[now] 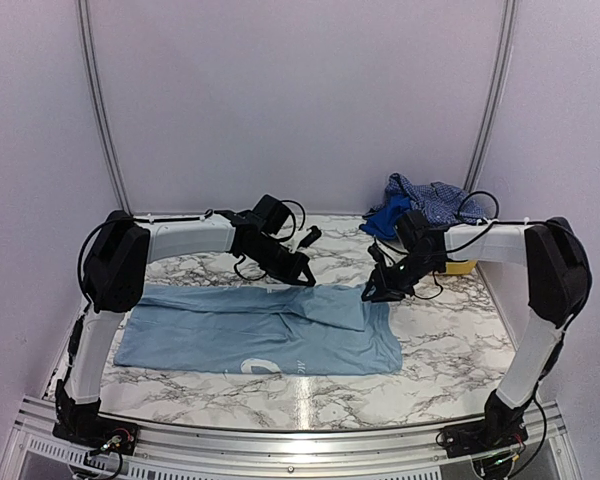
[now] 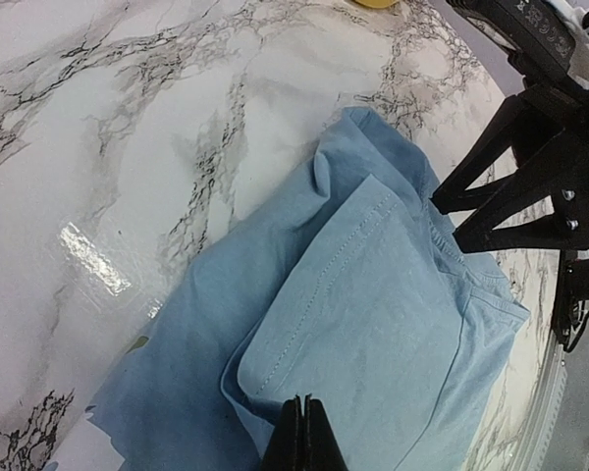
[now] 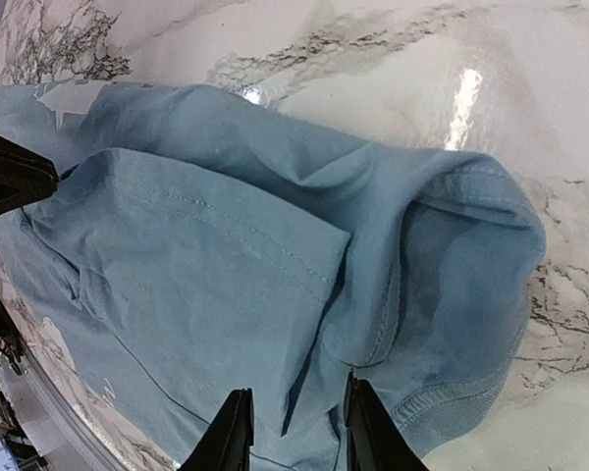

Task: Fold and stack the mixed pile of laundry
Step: Adjust the rectangle-folded T-shirt at the center of the board.

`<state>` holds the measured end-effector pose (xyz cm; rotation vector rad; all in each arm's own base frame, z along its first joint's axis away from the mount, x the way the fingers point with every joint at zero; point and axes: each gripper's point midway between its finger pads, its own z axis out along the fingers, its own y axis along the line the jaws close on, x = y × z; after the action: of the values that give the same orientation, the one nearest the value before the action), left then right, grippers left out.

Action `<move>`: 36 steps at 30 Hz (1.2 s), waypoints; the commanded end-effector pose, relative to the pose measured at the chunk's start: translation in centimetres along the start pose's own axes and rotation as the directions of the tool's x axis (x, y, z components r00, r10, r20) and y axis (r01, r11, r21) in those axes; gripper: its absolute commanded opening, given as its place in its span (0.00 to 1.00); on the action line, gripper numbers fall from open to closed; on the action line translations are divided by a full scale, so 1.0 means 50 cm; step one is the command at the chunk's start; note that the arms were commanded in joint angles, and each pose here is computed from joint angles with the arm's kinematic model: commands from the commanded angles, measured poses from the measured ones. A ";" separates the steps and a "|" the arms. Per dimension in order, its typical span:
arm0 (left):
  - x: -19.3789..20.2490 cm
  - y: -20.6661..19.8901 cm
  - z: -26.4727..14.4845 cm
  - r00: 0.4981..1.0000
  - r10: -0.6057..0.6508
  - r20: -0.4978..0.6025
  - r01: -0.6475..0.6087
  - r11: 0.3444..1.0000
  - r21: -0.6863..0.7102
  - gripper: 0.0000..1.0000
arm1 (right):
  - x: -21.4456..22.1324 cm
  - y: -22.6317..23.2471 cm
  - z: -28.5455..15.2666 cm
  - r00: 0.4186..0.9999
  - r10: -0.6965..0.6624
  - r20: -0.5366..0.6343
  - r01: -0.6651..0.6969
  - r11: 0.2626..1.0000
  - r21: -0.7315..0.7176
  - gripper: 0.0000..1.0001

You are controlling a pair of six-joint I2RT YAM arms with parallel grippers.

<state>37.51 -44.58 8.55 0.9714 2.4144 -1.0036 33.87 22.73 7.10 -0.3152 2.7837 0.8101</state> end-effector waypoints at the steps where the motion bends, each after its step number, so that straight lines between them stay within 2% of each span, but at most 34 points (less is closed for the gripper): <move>1: -0.034 -0.026 -0.035 0.997 0.048 0.054 -0.048 0.999 -0.002 0.00 | -0.056 0.022 -0.008 0.997 -0.037 0.064 0.037 0.999 -0.005 0.28; 19: -0.041 -0.021 -0.031 0.997 0.047 0.064 -0.046 0.999 -0.009 0.00 | -0.092 0.005 0.056 0.999 -0.024 0.038 0.025 1.000 -0.013 0.28; 26: -0.039 -0.017 -0.029 0.997 0.049 0.062 -0.048 0.999 -0.016 0.00 | -0.113 0.029 0.030 0.996 -0.049 0.069 0.051 0.998 -0.033 0.17; 30: -0.043 -0.019 -0.034 0.996 0.059 0.067 -0.058 0.998 -0.022 0.00 | -0.107 0.039 0.017 0.996 -0.064 0.066 0.067 0.997 -0.045 0.00; 36: -0.044 -0.033 -0.066 0.992 0.095 0.081 -0.092 0.995 -0.039 0.00 | -0.075 0.071 -0.017 0.992 -0.098 0.075 0.104 0.991 -0.082 0.00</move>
<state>38.05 -44.38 8.88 0.9685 2.3866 -0.9622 37.80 24.79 7.03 -0.3534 2.7333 0.8409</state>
